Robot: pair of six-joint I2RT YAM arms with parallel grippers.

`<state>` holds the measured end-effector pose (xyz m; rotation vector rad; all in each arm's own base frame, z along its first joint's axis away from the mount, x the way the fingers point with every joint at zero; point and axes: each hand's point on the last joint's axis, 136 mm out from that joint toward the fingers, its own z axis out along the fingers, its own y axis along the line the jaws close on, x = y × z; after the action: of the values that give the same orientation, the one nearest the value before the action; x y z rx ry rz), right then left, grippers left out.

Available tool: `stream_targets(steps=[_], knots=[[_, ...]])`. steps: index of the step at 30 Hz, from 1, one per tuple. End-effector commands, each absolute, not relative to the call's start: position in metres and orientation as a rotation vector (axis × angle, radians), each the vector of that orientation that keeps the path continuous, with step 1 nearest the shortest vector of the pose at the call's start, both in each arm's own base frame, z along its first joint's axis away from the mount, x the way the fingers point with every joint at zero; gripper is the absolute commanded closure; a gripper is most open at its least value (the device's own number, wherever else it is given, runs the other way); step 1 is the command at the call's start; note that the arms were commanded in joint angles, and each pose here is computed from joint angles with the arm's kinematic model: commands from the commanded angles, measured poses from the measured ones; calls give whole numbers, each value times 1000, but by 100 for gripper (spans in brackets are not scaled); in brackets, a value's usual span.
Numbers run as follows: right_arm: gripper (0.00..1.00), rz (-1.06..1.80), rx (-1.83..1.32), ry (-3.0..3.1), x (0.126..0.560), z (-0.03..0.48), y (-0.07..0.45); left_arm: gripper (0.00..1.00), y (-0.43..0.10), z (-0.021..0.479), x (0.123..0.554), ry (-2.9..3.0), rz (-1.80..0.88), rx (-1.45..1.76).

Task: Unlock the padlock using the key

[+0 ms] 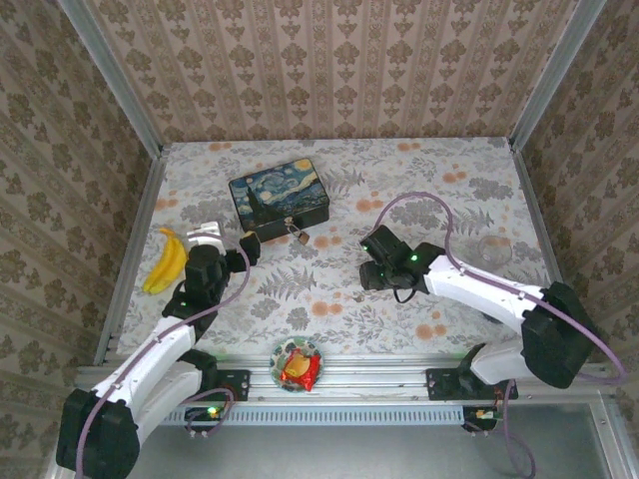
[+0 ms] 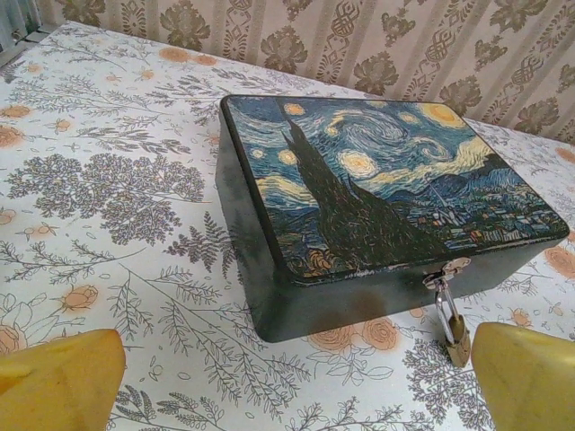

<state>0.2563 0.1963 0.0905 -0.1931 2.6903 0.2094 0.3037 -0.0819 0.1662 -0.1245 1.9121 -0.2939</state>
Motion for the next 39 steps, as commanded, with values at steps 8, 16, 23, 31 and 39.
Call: stream_targets(steps=[8,16,23,31,39], knots=[[64,273,-303,2849,239,64,219,0,-77,181,307,1869,-291,-183],[67,304,-338,2934,225,40,223,0,-78,179,310,1879,-297,-186],[64,285,-366,2966,222,28,224,0,-80,175,312,1896,-300,-187],[61,263,-371,2990,224,15,225,0,-78,172,312,1899,-295,-199],[61,254,-367,3016,220,6,224,0,-77,172,312,1900,-295,-207]])
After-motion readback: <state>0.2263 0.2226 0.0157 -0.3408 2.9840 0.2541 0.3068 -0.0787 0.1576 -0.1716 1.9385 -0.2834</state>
